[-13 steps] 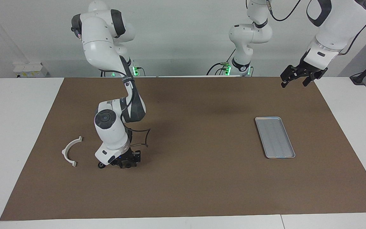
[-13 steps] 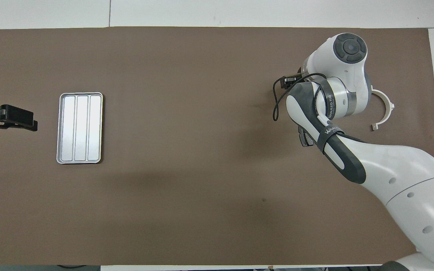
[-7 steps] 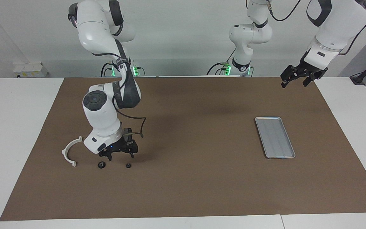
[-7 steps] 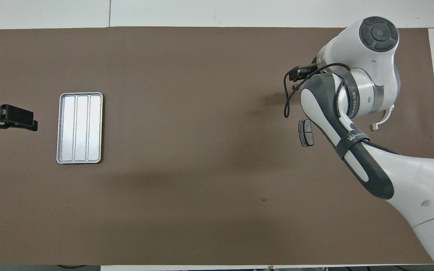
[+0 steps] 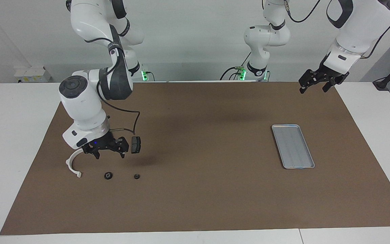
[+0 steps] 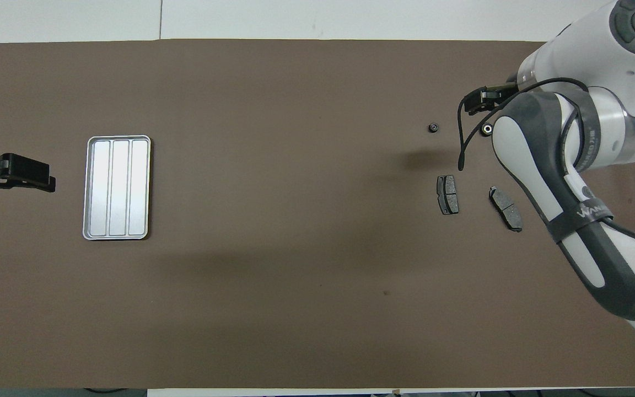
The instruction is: Place bearing gear from tray to pile
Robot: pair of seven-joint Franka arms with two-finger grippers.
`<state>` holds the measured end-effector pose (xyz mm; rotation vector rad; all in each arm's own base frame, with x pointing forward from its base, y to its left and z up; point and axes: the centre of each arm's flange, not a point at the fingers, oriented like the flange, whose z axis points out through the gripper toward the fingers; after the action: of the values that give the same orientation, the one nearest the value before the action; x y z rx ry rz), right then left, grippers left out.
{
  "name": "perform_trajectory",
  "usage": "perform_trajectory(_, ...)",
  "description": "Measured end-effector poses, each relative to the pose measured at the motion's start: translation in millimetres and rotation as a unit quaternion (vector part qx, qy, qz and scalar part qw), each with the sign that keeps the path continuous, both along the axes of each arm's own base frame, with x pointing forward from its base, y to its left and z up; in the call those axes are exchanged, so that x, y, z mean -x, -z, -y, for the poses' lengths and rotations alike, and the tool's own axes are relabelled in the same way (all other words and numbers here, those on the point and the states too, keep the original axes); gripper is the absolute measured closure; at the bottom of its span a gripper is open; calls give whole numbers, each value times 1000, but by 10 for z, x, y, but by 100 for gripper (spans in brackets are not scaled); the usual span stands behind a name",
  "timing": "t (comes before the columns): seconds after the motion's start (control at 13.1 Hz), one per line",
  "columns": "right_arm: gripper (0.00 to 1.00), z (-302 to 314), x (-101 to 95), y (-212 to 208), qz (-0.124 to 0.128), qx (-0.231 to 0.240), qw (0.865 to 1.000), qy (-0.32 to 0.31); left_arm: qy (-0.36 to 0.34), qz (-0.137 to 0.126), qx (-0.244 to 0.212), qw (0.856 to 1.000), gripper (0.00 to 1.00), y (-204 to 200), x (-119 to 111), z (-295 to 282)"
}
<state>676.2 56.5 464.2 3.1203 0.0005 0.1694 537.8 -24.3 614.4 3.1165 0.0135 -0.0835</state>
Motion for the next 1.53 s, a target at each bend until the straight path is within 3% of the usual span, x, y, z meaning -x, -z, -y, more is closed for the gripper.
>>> perform_trajectory(0.23, 0, 139, 410, -690, 17, 3, 1000, 2, 0, 0, 0, 1000, 0, 0, 0, -1)
perform_trajectory(0.46, 0, 203, 1063, -1311, 2, 0, 1000, -1, 0, 0, 0, 1000, 0, 0, 0, 0)
perform_trajectory(0.76, 0, 323, 1620, -1828, -13, -7, 1000, 12, 0, 0, 0, 1000, 0, 0, 0, 0)
perform_trajectory(1.07, 0, 421, 1799, -1961, -38, -6, 999, 22, 0, 0, 0, 1000, 0, 0, 0, 0)
perform_trajectory(1.53, 0, 418, 1816, -1927, -53, -6, 998, 22, 0, 0, 0, 1000, 0, 0, 0, 0)
